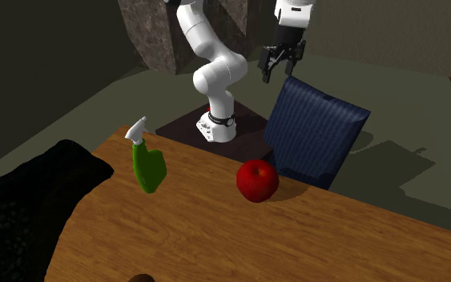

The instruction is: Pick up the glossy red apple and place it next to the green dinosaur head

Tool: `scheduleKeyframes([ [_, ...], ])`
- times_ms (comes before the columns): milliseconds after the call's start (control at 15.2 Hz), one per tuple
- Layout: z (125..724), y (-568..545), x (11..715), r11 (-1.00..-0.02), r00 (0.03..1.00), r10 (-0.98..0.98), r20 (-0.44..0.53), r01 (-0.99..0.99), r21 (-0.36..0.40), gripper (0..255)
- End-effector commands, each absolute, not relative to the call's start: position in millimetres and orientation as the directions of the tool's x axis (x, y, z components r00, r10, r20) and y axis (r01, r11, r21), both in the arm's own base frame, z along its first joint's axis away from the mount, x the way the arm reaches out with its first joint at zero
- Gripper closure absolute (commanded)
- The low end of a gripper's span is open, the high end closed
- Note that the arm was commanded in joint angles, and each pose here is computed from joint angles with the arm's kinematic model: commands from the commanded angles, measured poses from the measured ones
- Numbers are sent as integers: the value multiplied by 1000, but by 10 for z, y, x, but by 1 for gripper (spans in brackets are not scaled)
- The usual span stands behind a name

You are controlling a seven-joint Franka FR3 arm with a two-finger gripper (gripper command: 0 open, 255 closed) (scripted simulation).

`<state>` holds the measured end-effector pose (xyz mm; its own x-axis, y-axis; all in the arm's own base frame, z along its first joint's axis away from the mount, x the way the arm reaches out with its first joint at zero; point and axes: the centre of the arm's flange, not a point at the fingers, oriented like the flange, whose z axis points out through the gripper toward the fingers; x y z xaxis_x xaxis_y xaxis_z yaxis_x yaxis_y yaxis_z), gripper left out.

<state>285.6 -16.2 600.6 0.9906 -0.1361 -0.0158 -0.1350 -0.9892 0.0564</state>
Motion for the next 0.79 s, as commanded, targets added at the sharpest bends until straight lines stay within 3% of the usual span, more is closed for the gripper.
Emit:
scheduleKeyframes([
  [0, 6006, -162, 2856, -989, 991, -136, -16, -135, 56, 0],
  [726, 5628, -1436, 3608, -963, 954, 266, -137, 270, 12, 0],
])
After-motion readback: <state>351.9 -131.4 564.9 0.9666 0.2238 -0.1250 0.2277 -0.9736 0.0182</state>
